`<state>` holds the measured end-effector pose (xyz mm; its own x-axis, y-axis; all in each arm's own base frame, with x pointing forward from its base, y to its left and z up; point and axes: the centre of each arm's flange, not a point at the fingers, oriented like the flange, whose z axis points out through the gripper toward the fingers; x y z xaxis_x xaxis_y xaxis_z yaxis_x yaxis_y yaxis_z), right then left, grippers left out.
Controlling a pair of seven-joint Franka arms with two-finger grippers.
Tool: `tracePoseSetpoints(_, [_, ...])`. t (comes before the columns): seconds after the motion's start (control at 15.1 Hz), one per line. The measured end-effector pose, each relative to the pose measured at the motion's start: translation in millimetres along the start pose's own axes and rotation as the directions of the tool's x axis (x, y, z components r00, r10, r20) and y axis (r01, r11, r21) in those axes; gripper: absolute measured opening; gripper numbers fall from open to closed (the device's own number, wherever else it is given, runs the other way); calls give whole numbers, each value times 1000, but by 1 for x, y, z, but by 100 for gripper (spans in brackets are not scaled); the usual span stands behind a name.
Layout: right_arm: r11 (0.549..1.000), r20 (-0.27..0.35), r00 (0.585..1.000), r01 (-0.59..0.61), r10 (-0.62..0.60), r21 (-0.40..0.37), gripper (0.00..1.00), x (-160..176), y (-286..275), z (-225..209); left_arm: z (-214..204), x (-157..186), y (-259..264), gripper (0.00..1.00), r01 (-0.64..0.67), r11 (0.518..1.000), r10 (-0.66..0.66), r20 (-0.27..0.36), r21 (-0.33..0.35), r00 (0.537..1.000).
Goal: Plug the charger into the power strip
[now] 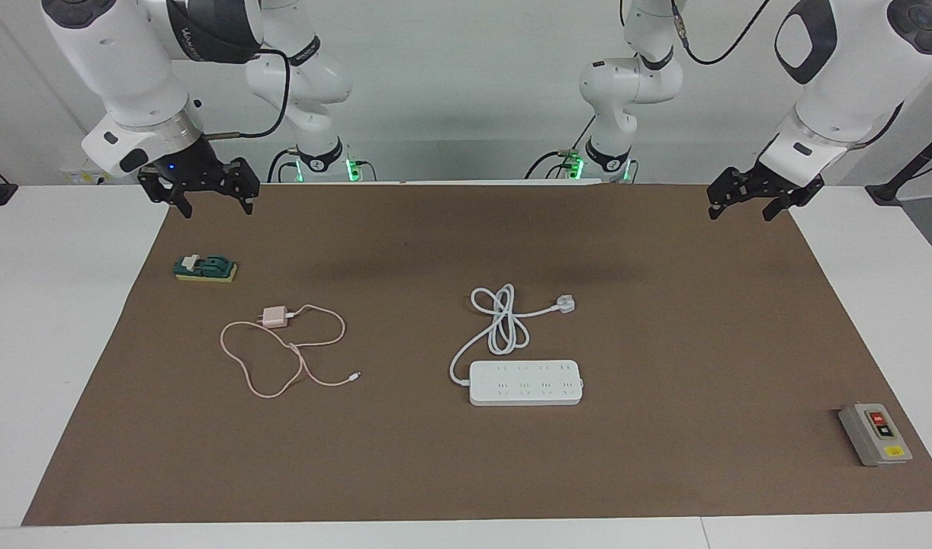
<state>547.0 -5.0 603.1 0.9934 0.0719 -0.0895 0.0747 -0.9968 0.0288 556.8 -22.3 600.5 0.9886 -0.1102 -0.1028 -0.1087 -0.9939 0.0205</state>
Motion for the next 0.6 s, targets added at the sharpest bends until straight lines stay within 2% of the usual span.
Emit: tracePoseSetpoints(0.6, [1000, -11, 1000, -1, 1, 0, 100, -1, 0, -5, 0, 0, 0, 100, 0, 1000, 0, 0, 0, 1000])
